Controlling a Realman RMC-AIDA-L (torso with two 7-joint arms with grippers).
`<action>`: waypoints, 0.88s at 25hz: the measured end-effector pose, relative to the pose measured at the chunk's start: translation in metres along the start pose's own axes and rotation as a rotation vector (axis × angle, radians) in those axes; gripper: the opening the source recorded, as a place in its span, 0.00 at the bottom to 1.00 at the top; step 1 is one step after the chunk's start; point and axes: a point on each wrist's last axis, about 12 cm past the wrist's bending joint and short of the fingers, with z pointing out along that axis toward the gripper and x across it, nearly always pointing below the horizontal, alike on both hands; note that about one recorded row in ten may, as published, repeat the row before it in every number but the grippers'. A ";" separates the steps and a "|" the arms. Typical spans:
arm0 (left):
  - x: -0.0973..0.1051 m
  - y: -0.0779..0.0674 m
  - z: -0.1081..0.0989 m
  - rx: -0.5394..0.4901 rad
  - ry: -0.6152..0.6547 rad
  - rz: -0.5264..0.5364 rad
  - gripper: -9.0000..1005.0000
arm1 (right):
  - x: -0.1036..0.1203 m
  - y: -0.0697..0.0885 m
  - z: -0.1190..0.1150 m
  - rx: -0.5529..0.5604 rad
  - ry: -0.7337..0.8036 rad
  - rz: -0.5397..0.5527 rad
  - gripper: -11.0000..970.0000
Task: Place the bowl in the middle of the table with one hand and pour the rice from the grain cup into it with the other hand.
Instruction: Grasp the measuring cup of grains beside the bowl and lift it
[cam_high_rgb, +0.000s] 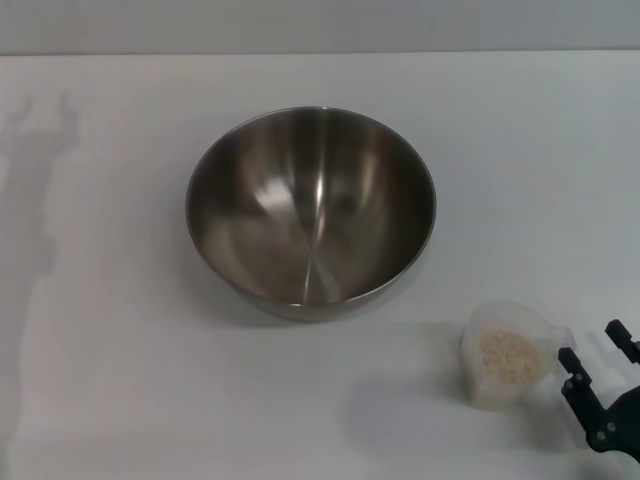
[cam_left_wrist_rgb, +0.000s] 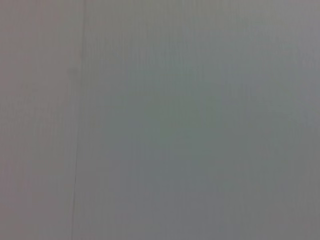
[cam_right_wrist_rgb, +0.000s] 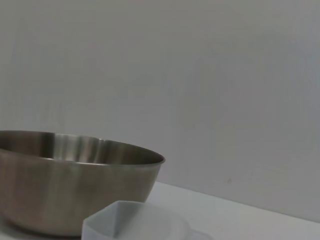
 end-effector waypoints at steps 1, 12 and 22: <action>0.000 0.000 0.000 0.000 0.000 0.000 0.43 | 0.000 0.000 0.000 0.002 -0.001 0.000 0.49; 0.000 0.001 0.001 0.000 -0.002 0.006 0.43 | 0.000 -0.001 0.010 -0.007 -0.004 0.002 0.47; -0.001 0.004 0.000 -0.010 -0.008 0.005 0.43 | 0.000 -0.002 0.017 -0.019 -0.005 -0.001 0.45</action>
